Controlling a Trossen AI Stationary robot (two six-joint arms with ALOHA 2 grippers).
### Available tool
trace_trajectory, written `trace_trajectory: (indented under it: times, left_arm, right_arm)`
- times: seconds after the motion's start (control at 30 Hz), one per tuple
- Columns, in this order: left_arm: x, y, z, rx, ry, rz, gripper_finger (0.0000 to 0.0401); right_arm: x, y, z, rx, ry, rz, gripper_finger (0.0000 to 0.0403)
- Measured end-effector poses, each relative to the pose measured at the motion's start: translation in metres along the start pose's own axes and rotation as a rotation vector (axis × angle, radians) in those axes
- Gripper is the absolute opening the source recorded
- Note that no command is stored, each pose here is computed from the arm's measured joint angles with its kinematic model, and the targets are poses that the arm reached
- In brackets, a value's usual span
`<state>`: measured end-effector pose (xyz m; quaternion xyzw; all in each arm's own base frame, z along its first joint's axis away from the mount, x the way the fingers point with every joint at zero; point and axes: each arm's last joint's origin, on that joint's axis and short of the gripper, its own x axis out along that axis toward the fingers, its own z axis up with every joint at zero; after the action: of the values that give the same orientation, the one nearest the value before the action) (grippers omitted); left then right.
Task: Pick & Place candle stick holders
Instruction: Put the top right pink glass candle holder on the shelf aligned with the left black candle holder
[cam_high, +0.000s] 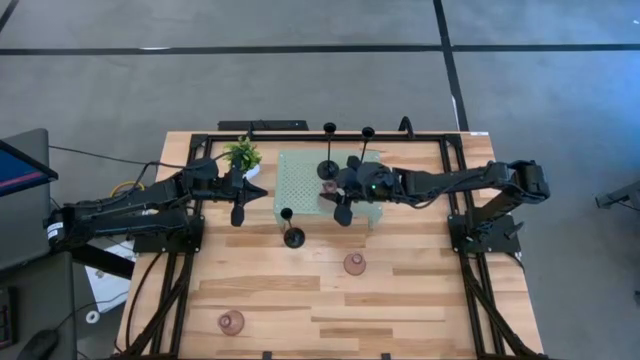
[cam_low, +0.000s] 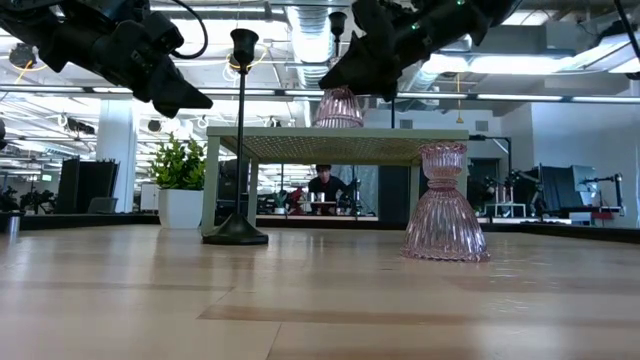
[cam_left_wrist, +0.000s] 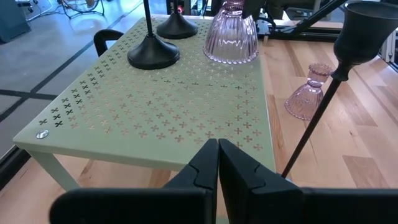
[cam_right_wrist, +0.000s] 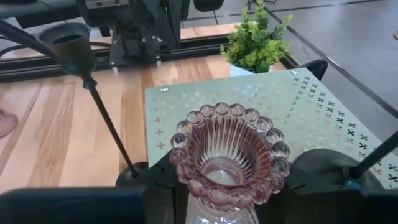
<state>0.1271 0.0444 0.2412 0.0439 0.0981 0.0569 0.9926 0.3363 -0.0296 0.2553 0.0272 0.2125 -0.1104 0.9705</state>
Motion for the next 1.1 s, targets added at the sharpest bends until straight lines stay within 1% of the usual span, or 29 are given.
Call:
trace_trajectory:
  times: [0.6,0.93,1.1]
  left_arm:
    - [0.0,0.0,0.0,0.0,0.0,0.0,0.0012]
    - [0.0,0.0,0.0,0.0,0.0,0.0,0.0012]
    - [0.0,0.0,0.0,0.0,0.0,0.0,0.0012]
  right_arm:
    - [0.0008,-0.0064,0.0001,0.018,0.003,-0.014,0.0115]
    - [0.0008,-0.0064,0.0003,0.021,0.001,-0.013,0.0128]
    - [0.0008,-0.0063,0.0004,0.018,0.0,-0.013,0.0144]
